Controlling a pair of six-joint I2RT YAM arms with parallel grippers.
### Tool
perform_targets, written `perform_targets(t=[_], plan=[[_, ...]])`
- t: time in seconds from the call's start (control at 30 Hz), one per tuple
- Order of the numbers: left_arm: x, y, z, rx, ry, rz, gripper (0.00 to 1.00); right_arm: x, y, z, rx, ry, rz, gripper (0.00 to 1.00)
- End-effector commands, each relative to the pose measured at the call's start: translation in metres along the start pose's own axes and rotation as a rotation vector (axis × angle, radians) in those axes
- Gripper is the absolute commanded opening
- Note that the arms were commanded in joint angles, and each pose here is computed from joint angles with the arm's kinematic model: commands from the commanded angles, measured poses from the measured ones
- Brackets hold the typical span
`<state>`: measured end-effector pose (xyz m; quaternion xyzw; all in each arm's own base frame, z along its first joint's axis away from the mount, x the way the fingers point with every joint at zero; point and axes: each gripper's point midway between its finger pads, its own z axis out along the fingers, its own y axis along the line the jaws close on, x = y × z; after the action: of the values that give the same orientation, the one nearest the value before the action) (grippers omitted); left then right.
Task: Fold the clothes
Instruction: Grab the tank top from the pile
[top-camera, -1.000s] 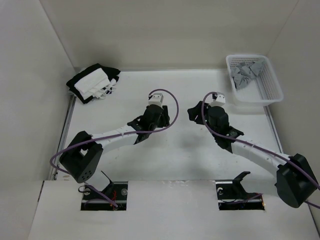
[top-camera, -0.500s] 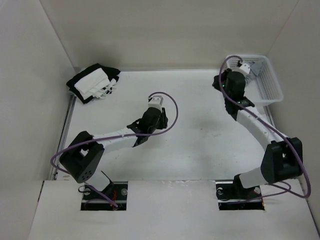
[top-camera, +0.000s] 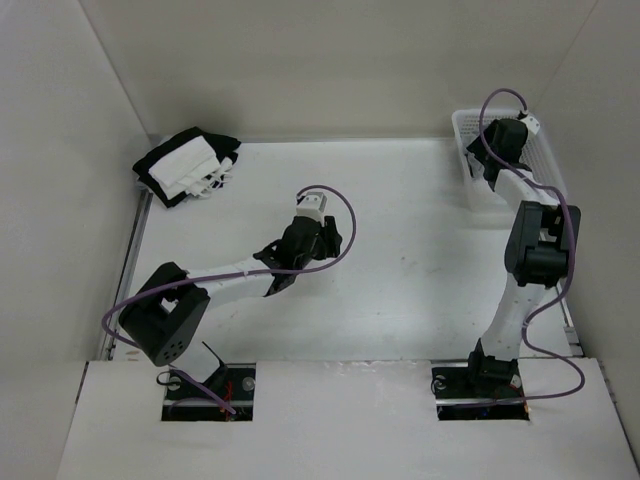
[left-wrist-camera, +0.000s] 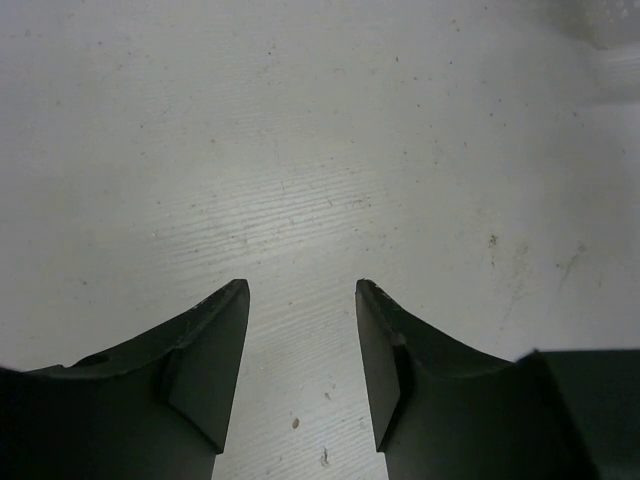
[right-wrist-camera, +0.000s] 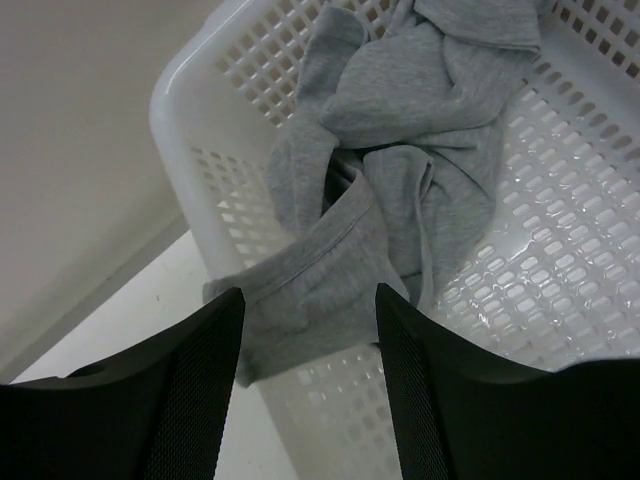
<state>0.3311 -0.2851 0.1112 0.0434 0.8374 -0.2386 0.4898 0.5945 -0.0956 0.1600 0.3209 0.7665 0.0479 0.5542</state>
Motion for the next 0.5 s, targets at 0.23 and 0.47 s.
perform_targets(t=[0.23, 0.47], plan=[[-0.017, -0.001, 0.004, 0.030, -0.062, -0.036, 0.46, 0.007, -0.005, 0.048, 0.023, 0.080, 0.112, 0.56], [-0.018, 0.001, 0.005, 0.029, -0.062, -0.043, 0.45, 0.009, 0.004, 0.055, -0.032, 0.095, 0.199, 0.08]])
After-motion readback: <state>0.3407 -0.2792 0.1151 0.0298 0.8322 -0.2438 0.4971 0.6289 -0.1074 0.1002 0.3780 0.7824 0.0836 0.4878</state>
